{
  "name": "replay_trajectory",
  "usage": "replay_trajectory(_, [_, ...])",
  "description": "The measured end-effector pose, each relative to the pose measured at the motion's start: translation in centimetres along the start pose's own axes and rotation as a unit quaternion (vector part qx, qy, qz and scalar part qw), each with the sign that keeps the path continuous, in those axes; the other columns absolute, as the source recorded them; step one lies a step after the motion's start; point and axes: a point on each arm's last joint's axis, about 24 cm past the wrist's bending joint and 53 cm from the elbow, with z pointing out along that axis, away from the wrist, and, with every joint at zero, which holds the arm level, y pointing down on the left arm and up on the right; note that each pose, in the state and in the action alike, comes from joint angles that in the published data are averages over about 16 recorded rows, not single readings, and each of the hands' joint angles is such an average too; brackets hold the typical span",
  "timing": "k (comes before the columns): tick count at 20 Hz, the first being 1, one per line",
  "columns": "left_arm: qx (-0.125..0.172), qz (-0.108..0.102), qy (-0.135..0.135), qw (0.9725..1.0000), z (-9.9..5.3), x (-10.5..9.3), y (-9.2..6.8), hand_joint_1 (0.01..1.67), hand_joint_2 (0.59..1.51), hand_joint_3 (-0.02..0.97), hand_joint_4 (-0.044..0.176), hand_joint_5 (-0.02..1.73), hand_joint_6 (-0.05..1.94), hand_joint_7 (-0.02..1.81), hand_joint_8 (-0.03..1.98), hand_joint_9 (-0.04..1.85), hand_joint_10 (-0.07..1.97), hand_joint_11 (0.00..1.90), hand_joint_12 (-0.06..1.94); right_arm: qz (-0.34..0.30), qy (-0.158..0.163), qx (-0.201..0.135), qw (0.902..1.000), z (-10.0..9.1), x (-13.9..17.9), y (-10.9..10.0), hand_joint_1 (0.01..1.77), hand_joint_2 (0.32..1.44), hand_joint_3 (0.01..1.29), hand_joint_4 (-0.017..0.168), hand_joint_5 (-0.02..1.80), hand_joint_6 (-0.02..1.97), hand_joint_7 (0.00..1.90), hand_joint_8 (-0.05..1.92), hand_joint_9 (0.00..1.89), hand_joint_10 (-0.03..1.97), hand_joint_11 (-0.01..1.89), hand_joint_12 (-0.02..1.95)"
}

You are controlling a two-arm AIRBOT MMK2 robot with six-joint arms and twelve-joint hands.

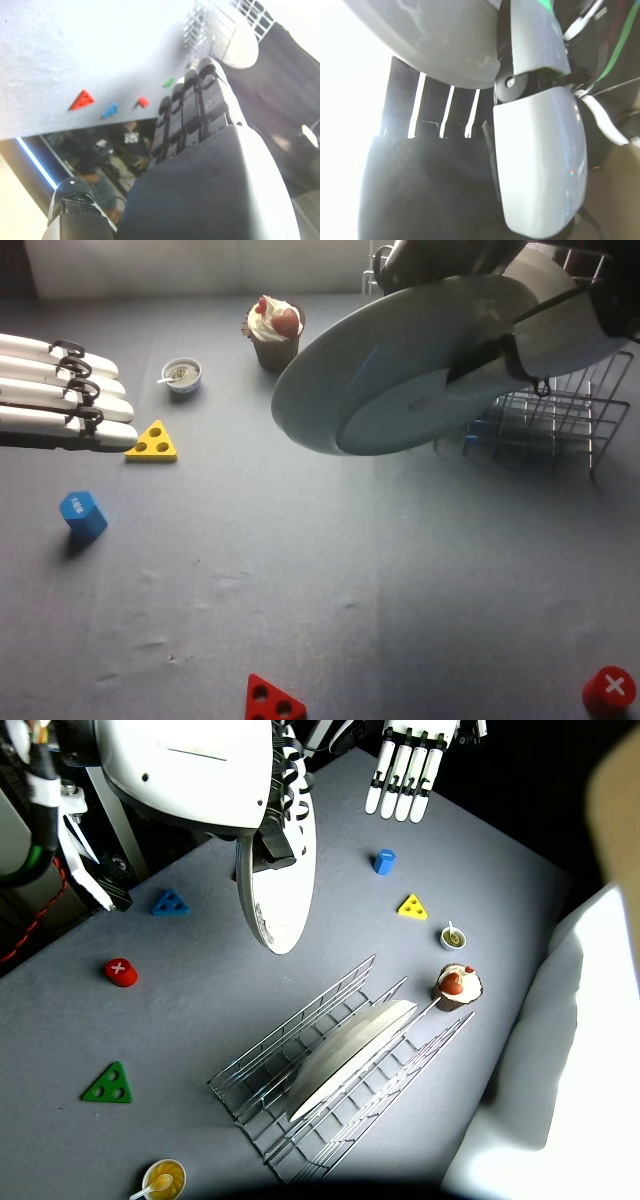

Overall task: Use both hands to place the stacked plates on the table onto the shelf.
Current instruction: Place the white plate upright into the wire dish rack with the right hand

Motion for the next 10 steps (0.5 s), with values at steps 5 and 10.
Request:
replay_trajectory(5, [0.007,-0.002,-0.007,0.9999,0.5,-0.3,-0.2,0.05,0.935,0.017,-0.001,0.07,0.01,0.1,0.0,0.11,0.01,0.11,0.01,0.021,-0.035,0.008,0.9991,-0.4,-2.9,-1.2,1.45,0.93,0.01,-0.007,0.95,0.84,1.16,0.45,1.21,0.57,1.04,1.31])
replay_trajectory(10, [0.012,-0.002,-0.015,0.9998,1.0,-0.7,-0.4,0.05,0.935,0.017,-0.001,0.07,0.01,0.11,0.0,0.11,0.01,0.12,0.01,0.026,-0.067,0.02,0.9972,-1.0,-5.6,-2.8,1.45,0.93,0.01,-0.007,0.94,0.85,1.16,0.44,1.21,0.57,1.04,1.29])
